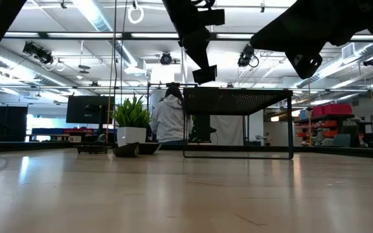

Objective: Pick & Place Mini shaped plates
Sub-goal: Stack the bottom square plate on top of the square plates on the shelf

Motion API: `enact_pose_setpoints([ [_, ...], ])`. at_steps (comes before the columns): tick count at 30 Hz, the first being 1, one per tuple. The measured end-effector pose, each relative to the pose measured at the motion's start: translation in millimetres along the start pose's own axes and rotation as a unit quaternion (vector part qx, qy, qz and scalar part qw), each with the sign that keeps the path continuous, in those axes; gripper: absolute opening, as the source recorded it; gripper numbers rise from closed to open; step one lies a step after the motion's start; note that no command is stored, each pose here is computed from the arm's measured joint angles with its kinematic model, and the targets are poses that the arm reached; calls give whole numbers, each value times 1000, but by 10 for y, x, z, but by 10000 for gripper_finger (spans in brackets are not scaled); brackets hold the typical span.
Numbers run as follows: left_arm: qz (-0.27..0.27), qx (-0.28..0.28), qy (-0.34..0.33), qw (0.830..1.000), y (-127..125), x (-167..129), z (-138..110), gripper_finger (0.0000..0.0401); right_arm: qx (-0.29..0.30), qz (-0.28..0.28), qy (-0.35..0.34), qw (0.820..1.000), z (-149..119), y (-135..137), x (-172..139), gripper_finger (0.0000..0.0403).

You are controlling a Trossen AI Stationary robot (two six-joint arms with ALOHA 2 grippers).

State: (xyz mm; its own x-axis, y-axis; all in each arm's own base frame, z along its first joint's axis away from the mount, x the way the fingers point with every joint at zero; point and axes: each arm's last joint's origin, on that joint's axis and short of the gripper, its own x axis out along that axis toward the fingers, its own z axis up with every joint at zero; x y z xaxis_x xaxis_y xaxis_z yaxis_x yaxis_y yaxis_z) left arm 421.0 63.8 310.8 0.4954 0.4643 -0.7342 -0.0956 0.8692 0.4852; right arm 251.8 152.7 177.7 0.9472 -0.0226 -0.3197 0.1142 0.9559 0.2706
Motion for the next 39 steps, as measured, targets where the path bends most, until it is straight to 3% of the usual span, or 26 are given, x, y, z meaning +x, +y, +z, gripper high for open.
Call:
enact_pose_setpoints([
  [39, 8, -23, -5, 1000, 59, 198, 5, 23, 0, 0, 2, 1000, -4, 1, -2, 9],
])
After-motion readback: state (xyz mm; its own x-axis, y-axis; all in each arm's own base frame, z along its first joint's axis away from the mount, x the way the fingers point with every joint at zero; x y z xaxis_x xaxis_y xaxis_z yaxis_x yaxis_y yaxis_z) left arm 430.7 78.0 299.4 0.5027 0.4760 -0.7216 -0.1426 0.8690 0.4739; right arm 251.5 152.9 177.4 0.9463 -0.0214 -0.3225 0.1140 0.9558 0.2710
